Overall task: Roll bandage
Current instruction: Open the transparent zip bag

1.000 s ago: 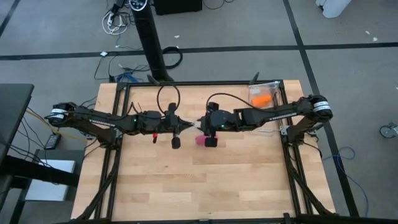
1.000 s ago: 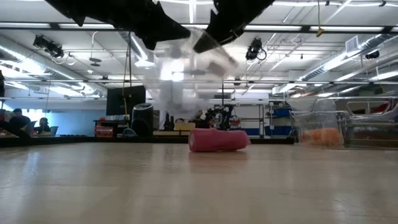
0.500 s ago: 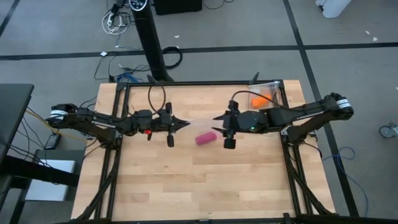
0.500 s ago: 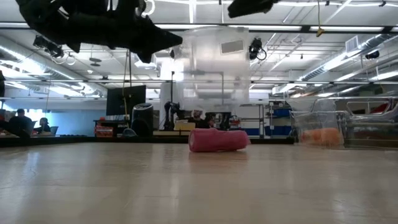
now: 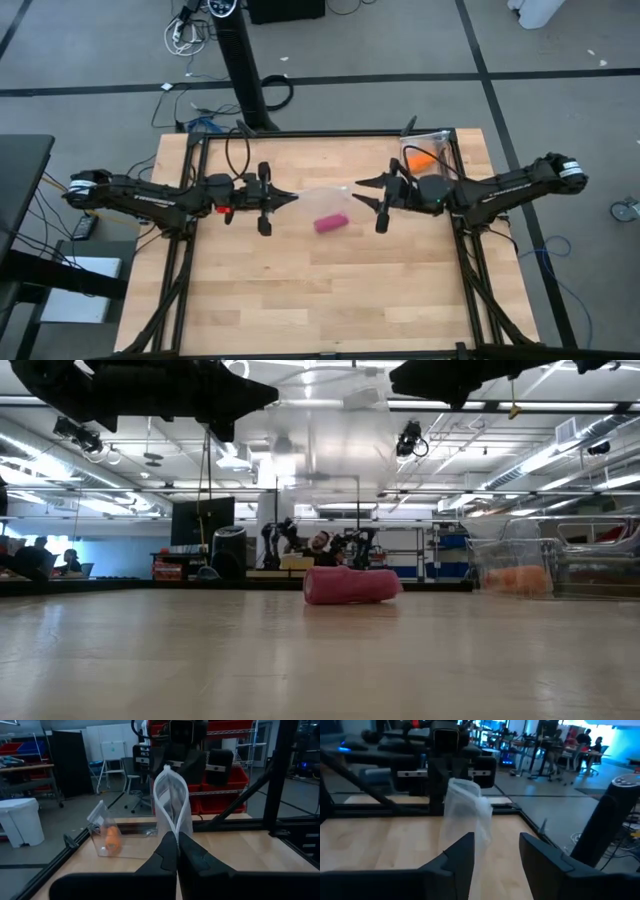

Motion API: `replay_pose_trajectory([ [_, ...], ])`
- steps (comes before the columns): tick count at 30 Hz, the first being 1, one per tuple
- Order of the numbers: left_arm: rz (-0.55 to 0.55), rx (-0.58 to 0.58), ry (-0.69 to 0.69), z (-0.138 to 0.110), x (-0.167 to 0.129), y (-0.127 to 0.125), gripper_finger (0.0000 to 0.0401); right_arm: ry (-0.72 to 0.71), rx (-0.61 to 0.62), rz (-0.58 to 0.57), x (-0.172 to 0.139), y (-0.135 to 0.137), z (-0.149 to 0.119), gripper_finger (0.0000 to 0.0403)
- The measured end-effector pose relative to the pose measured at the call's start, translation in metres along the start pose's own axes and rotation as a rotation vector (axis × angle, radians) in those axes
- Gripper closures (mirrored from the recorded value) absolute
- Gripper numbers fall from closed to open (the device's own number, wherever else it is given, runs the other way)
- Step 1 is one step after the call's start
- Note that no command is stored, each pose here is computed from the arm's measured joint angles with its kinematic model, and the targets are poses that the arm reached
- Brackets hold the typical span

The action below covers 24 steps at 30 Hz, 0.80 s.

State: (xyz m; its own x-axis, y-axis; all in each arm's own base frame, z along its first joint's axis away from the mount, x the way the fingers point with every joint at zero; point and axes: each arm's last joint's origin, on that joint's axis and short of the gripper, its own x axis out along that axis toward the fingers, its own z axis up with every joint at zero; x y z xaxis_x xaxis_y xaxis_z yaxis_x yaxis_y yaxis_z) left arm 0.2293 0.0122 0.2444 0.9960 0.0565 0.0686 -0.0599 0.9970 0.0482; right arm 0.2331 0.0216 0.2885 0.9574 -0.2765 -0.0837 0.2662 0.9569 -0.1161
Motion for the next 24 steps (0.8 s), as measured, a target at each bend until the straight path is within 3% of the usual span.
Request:
replay_pose_trajectory([
  [7, -0.001, 0.000, -0.007, 0.003, 0.001, 0.000, 0.0400, -0.030, 0.036, 0.097, 0.013, -0.003, -0.003, 0.0280],
  [14, -0.002, -0.001, 0.001, 0.002, 0.001, 0.000, 0.0400, -0.049, 0.040, 0.084, 0.018, -0.006, -0.004, 0.0393],
  [24, 0.021, -0.005, -0.007, 0.003, 0.001, 0.001, 0.0400, -0.025, 0.029, 0.144, 0.033, -0.002, -0.016, 0.0400],
])
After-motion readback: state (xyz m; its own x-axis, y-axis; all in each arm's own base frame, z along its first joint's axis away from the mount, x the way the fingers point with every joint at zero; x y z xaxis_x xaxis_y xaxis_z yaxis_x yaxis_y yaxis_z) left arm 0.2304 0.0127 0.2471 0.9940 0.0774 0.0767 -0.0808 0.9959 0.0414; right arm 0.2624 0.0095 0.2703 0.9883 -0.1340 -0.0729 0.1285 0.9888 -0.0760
